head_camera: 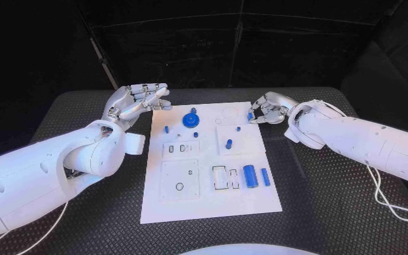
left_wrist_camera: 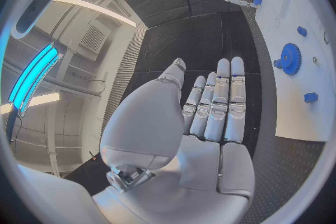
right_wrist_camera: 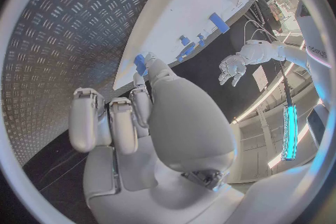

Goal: Assemble the parts on the task board

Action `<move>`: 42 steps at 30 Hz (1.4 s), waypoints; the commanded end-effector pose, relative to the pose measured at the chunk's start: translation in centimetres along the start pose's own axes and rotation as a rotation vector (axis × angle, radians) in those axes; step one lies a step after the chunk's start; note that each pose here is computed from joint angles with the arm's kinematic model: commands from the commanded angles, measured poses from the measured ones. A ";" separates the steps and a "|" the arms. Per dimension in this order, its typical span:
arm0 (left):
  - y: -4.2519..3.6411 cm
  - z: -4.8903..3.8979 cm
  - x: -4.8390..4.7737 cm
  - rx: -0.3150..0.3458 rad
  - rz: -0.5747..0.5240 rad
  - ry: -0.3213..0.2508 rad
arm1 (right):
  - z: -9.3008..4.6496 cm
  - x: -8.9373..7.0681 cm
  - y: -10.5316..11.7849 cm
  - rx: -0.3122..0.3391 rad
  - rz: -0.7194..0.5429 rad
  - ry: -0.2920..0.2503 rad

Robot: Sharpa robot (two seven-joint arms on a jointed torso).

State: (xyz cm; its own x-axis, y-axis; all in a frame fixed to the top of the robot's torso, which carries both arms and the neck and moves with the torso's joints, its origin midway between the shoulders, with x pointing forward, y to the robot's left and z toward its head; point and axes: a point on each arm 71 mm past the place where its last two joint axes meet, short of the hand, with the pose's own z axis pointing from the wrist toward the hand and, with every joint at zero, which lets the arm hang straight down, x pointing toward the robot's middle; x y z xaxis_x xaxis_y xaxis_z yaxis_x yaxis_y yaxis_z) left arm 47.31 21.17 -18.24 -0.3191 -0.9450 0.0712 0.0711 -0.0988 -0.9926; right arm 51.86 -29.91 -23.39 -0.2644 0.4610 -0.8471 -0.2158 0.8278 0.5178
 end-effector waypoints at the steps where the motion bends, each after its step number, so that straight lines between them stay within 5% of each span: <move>1: -0.07 0.05 0.11 0.001 -0.005 0.010 | 0.1 0.1 0.2 -0.009 -0.005 0.010; 24: -0.02 -0.02 -0.06 -0.008 -0.006 0.014 | 0.5 0.3 0.3 0.002 -0.029 0.010; 42: -0.09 -0.22 -0.52 -0.011 -0.001 0.005 | -0.5 0.0 2.9 -0.053 -0.018 -0.070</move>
State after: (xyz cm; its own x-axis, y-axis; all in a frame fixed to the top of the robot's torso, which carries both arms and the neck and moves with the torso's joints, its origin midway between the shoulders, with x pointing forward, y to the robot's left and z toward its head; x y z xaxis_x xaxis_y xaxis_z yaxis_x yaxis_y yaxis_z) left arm 47.29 21.84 -18.33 -0.3145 -0.9468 0.0677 0.0596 -0.0909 -0.9941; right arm 50.83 -27.84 -22.33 -0.2385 0.4562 -0.8573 -0.2726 0.8158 0.5100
